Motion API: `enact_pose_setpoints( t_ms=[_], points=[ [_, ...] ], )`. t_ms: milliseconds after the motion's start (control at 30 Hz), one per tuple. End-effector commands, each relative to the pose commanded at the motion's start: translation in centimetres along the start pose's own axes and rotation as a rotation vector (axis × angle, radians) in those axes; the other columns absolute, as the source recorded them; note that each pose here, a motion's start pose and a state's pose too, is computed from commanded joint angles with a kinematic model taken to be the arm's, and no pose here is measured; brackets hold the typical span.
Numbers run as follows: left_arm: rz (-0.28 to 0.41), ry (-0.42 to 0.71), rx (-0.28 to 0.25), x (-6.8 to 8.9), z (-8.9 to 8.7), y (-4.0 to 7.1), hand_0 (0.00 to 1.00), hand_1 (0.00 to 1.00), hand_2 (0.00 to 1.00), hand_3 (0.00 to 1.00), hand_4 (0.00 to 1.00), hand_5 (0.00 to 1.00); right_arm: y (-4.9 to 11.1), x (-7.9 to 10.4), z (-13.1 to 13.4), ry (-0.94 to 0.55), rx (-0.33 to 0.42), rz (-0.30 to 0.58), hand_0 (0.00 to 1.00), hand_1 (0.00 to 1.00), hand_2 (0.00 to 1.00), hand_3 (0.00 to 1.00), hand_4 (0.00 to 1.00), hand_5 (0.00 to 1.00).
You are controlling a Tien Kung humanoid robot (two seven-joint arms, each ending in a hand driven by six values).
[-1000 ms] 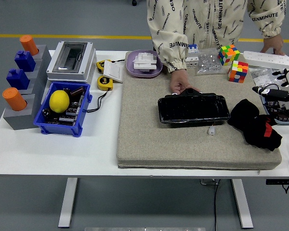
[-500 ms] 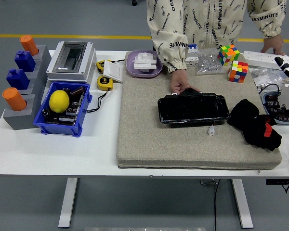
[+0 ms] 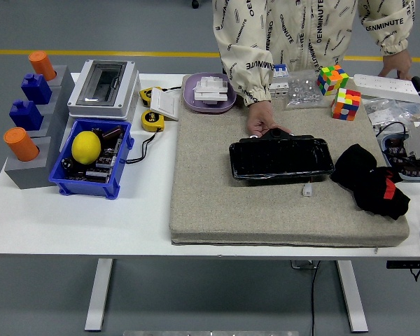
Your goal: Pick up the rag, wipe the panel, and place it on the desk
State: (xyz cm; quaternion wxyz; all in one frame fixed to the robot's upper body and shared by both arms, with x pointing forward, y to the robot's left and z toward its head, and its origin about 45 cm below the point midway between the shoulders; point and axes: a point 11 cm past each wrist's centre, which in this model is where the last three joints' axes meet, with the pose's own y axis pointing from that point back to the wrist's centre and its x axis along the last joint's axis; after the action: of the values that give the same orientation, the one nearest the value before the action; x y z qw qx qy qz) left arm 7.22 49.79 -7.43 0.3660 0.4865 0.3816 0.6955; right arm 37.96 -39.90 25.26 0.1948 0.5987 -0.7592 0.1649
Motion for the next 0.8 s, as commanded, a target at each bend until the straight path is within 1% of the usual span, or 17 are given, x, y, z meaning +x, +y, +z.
enact_pose_setpoints(
  t_ms=[167,333,533,800],
  points=[
    [0.000,-0.003,-0.008,0.0,0.4,0.0,0.651,0.660,0.695,0.580,0.676,0.439,0.1,0.3,0.2,-0.004,-0.002,-0.005,0.822,0.795,0.873,0.870,0.998,0.811],
    [-0.002,-0.006,-0.006,-0.2,0.4,0.0,0.651,0.660,0.695,0.580,0.676,0.439,0.2,0.5,-0.2,-0.023,0.022,-0.009,0.822,0.795,0.873,0.870,0.998,0.811],
    [-0.003,-0.013,-0.015,-0.2,0.8,0.0,0.651,0.661,0.696,0.581,0.677,0.439,0.3,0.4,0.1,-0.012,0.002,-0.024,0.824,0.794,0.874,0.873,0.998,0.805],
    [-0.002,-0.024,-0.022,-0.1,1.2,0.0,0.651,0.660,0.695,0.580,0.677,0.440,0.2,0.5,-0.1,-0.012,0.010,-0.021,0.832,0.795,0.876,0.875,0.998,0.799]
  ],
)
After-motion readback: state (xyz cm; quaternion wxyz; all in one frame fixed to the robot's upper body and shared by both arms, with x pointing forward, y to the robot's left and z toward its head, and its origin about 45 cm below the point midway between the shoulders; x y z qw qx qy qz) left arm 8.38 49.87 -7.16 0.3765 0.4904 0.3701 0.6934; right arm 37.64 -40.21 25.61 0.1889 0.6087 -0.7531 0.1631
